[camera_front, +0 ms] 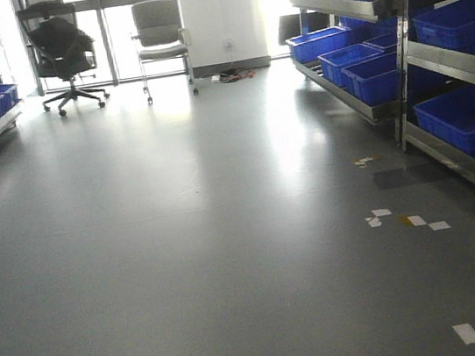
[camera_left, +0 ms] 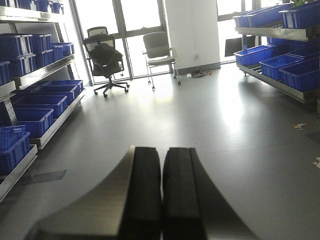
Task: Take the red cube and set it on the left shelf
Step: 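Drive the base away from the table carrying the red cube, then drive the base up to the rack of blue crates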
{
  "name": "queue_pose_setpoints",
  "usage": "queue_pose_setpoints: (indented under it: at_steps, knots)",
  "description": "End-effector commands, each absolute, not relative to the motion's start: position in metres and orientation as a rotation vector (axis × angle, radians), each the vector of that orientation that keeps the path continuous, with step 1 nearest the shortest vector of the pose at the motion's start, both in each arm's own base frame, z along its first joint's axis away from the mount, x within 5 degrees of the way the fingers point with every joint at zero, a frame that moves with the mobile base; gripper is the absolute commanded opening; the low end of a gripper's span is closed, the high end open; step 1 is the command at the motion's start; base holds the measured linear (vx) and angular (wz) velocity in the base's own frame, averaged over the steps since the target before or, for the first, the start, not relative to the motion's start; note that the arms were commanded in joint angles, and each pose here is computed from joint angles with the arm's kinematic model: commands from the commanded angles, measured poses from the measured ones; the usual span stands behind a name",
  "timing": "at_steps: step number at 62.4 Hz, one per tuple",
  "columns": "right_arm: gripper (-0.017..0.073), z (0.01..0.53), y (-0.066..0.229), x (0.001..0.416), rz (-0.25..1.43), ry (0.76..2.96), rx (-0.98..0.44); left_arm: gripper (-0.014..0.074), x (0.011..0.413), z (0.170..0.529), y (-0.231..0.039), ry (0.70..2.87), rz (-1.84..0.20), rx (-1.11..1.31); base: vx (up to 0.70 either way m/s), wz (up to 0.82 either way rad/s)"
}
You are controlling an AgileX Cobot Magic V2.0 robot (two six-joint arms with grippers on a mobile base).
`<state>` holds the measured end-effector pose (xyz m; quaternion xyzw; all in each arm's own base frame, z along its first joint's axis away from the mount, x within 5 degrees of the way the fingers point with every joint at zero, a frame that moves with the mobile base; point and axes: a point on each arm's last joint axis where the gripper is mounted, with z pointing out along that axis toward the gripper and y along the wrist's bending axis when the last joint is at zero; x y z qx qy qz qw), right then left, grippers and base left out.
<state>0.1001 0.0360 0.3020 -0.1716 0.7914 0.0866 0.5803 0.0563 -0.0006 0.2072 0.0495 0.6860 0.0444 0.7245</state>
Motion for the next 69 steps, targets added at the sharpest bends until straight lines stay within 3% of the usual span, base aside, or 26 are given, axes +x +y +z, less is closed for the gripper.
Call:
queue_pose_setpoints:
  at_steps: [1,69]
  knots:
    - [0.0059,0.3196,0.0346,0.1021,0.197,1.747,-0.36,0.0106,0.0564,0.2081,-0.0006,1.443,0.097,0.101,0.4,-0.02]
    - [0.0059,0.3196,0.0346,0.1021,0.197,1.747,-0.36,0.0106,0.0564,0.2081,-0.0006,1.443,0.097,0.101,0.47,0.13]
